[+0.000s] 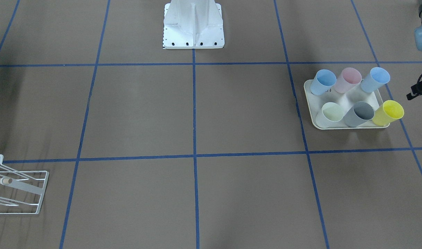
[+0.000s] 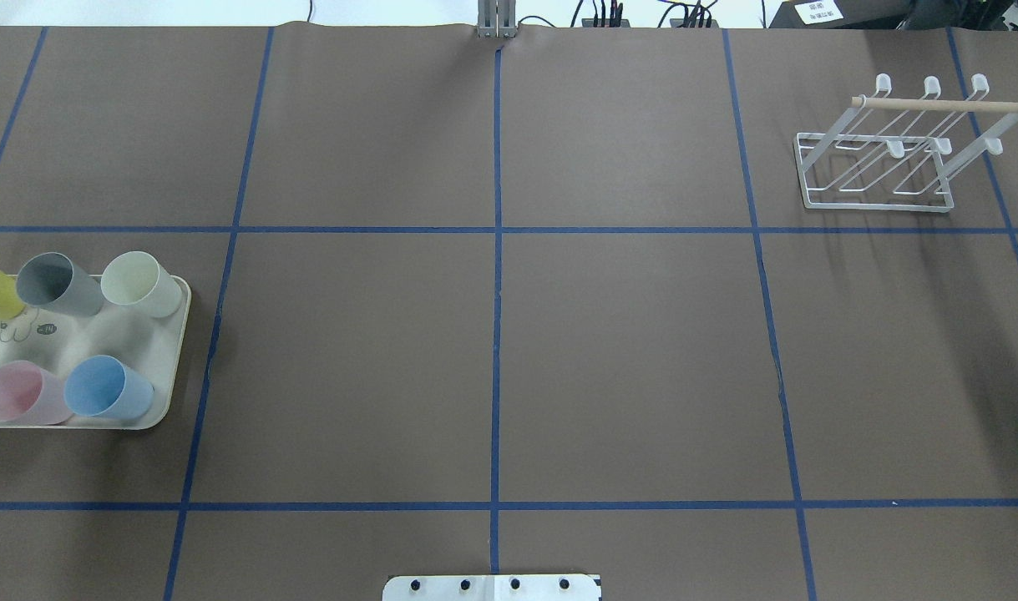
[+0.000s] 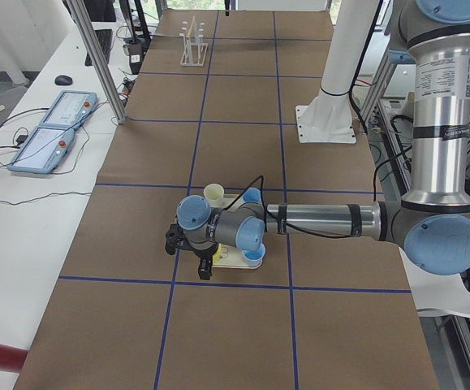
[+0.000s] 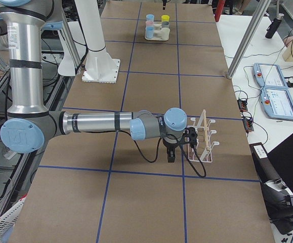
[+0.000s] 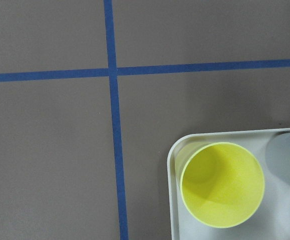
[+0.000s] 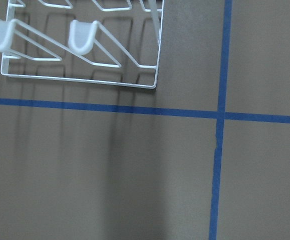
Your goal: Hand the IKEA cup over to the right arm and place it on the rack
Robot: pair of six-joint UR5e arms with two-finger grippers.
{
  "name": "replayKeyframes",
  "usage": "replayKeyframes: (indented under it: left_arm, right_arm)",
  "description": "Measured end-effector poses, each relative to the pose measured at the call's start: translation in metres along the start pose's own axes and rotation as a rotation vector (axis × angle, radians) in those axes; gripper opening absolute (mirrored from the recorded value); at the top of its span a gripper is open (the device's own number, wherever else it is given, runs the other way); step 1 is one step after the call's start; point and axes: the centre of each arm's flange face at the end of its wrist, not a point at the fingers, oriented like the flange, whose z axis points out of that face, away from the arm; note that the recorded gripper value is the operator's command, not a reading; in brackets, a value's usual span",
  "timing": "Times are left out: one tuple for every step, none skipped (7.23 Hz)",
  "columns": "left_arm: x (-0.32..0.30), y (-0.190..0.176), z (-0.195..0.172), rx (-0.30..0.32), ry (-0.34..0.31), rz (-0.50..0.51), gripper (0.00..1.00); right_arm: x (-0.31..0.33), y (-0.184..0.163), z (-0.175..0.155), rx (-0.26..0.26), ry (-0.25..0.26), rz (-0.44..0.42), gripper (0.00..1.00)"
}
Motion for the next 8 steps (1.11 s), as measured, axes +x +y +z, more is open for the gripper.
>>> replayKeyframes:
  left_arm:
    - [0.0, -0.002, 0.004, -0.008, 0.01, -0.004, 0.97]
    - [-0.002, -0.006, 0.008, -0.017, 0.016, -0.011, 0.98]
    - [-0.003, -0.015, 0.013, -0.022, 0.018, -0.013, 0.99]
    - [-0.002, -0.022, 0.02, -0.026, 0.019, -0.003, 0.99]
    - [0.004, -0.027, 0.029, -0.03, 0.021, 0.021, 0.99]
    - [0.013, -0.028, 0.04, -0.04, 0.023, 0.05, 0.99]
    - [0.017, -0.027, 0.051, -0.054, 0.023, 0.067, 0.59]
    - [0.018, -0.025, 0.062, -0.072, 0.022, 0.076, 0.03]
  right_arm:
    - [-0.003, 0.0, 0.003, -0.007, -0.008, -0.006, 0.99]
    - [-0.006, 0.0, 0.005, -0.01, -0.016, -0.012, 0.99]
    - [-0.009, 0.0, 0.006, -0.009, -0.023, -0.019, 0.99]
    - [-0.011, -0.001, 0.006, -0.007, -0.028, -0.025, 0.99]
    - [-0.012, -0.001, 0.007, -0.007, -0.03, -0.028, 0.99]
    - [-0.013, -0.001, 0.006, -0.006, -0.031, -0.03, 0.99]
    - [-0.013, -0.001, 0.007, -0.007, -0.032, -0.03, 0.99]
    - [-0.014, -0.001, 0.008, -0.009, -0.031, -0.031, 0.99]
